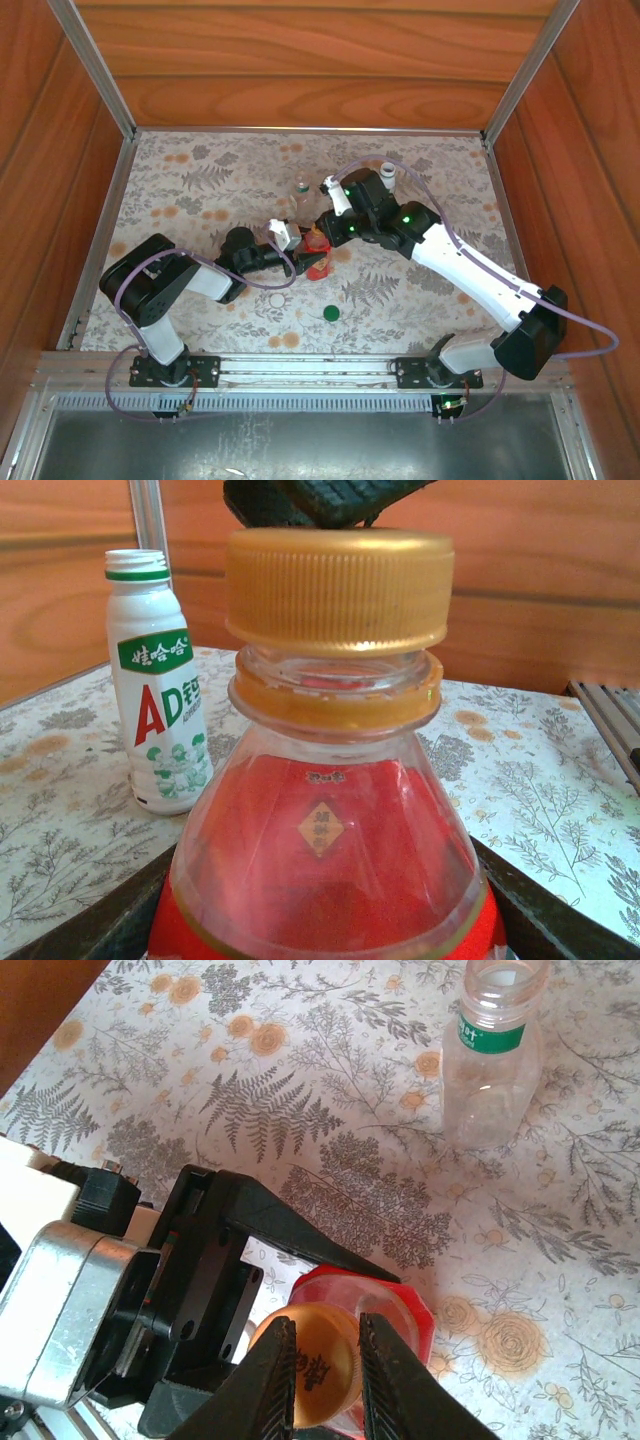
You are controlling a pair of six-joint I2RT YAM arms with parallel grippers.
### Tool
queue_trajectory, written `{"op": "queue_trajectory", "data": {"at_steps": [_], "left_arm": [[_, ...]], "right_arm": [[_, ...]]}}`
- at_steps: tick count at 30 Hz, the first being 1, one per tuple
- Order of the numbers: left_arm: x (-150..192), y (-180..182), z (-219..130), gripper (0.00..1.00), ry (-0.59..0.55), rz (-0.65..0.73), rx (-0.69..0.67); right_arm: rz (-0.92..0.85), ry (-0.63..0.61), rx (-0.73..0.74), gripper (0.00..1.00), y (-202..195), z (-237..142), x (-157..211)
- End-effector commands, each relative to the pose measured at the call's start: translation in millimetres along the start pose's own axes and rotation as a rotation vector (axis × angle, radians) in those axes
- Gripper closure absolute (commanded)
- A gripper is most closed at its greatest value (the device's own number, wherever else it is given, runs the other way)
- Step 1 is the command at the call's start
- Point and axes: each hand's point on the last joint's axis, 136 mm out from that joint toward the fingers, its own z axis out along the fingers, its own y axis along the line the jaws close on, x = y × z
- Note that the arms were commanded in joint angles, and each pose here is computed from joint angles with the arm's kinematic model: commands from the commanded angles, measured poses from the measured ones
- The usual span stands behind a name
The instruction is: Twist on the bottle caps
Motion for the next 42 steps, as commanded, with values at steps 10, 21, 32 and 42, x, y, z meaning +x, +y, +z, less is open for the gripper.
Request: {"op": "queue_trajectory", "data": {"at_steps": [10, 21, 32, 42], "left_arm": [[8.4, -6.3, 2.8, 0.38, 0.024, -0.025, 0.034], [9.6, -7.4, 3.6, 0.38, 0.026, -0.028, 0.042], [9.8, -7.3, 3.9, 0.38, 0.026, -0.030, 0.043], [10.6, -6.9, 5.1, 0.38, 0.028, -0.033, 0.047]], "right_arm": [[0.055, 0.112, -0.094, 0.82, 13.8, -11.7, 33.3], [0.075, 0.016, -0.048, 0.67, -2.7, -14.9, 2.3], [0.081, 0.055, -0.091, 0.74, -7.2, 2.2, -1.5], [0.122, 0.124, -0.161, 0.85, 2.1, -0.5, 24.7]]}}
